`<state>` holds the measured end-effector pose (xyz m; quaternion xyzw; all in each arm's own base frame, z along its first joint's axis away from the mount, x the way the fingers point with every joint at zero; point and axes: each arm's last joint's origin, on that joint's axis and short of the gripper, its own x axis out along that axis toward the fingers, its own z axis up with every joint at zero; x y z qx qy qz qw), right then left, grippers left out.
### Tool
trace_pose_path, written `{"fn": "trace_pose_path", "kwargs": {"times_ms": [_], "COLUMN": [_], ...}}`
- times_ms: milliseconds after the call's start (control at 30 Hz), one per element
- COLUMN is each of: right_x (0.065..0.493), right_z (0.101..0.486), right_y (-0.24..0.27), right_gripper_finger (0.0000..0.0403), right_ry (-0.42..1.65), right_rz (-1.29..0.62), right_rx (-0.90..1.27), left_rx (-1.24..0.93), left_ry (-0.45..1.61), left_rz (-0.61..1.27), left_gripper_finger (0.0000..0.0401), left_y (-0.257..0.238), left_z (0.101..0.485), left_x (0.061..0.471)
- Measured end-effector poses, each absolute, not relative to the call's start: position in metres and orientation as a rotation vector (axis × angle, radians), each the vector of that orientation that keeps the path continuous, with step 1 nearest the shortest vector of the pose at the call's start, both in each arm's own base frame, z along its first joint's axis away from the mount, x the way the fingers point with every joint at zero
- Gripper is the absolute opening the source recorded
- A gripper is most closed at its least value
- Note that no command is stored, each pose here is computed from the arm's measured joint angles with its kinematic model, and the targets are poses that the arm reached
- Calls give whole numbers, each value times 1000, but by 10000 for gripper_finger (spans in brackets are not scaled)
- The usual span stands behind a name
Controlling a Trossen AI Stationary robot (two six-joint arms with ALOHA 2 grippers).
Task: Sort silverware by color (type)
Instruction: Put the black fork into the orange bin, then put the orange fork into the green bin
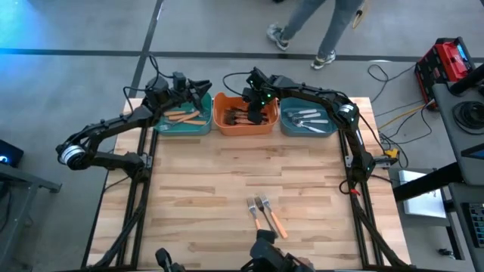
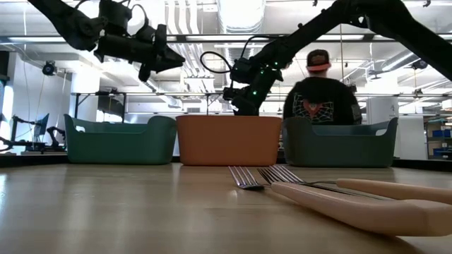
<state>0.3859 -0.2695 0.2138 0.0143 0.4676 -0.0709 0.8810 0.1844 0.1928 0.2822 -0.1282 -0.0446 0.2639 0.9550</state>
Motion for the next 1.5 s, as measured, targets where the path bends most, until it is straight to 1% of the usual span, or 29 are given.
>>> {"fn": "trace_pose_path", "kwargs": {"times_ms": [200,300,433,633,767,900,1067,1200,1333,1500], "right_x": [386,385,388,399,402,401,395,387,378,361], "right_z": [215,223,254,304,325,343,364,382,401,416], "right_y": [-270,-269,-271,-279,-283,-282,-277,-272,-261,-246], "right_gripper_finger": [44,43,44,43,43,43,43,43,43,43], "right_ry": [969,949,854,644,536,484,476,501,507,542], "right_rz": [-161,-190,-231,-278,-304,-327,-347,-346,-345,-327], "right_rx": [50,89,79,-28,-75,-41,52,76,111,122], "left_rx": [-235,-233,-254,-306,-329,-344,-382,-391,-363,-273], "left_ry": [-125,-127,-89,-22,-25,-16,43,113,133,159], "left_rz": [532,531,537,546,546,548,557,548,465,420], "left_gripper_finger": [78,78,78,77,78,77,78,78,77,77], "left_y": [195,197,199,199,199,199,199,197,195,190], "left_z": [300,311,321,323,323,321,315,308,308,308], "left_x": [187,188,190,190,190,190,190,189,191,195]}}
